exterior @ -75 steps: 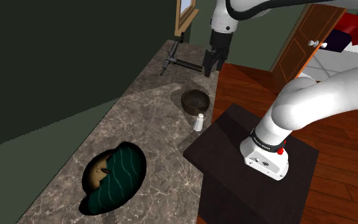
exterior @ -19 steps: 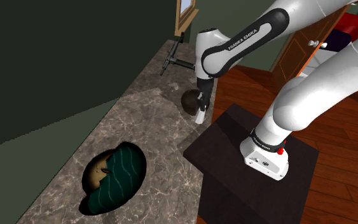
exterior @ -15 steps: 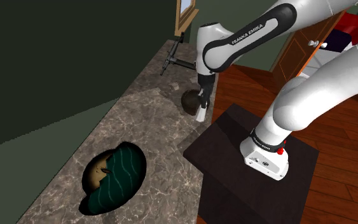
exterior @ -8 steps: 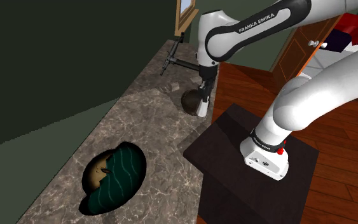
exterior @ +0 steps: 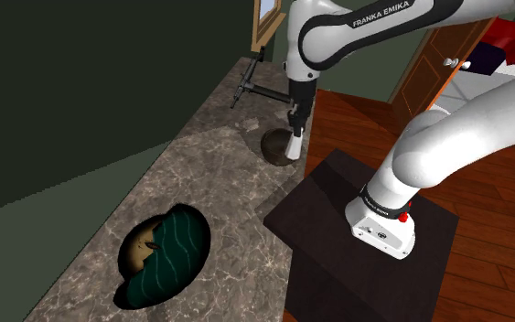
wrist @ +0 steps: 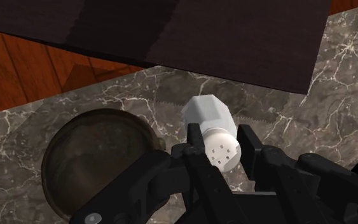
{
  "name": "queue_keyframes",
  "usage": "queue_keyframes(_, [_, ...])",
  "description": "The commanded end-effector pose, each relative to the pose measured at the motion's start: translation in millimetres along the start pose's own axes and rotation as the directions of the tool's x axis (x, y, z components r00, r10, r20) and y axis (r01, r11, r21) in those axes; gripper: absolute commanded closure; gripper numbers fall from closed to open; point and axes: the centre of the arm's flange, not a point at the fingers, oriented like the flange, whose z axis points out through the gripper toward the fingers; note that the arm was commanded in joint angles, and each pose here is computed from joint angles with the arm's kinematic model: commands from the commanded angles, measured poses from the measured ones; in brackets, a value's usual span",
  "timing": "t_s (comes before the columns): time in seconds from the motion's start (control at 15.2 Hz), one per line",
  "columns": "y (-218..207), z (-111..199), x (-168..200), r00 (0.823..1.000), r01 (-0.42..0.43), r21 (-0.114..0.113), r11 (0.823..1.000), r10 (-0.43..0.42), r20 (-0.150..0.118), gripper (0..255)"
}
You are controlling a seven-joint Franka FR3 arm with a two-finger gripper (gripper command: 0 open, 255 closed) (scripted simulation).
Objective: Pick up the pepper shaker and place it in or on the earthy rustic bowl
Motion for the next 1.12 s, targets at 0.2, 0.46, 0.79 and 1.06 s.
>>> queue_keyframes(0.2, [44,-29,29,1.000,0.000,0.000,1.000,0.000,0.000,255])
queue_keyframes(0.46, [83,-53,56,1.000,0.000,0.000,1.000,0.000,0.000,255])
queue_keyframes(0.79, [112,-61,78,1.000,0.000,0.000,1.000,0.000,0.000,255])
queue_keyframes(1.06, [114,-40,82,1.000,0.000,0.000,1.000,0.000,0.000,255])
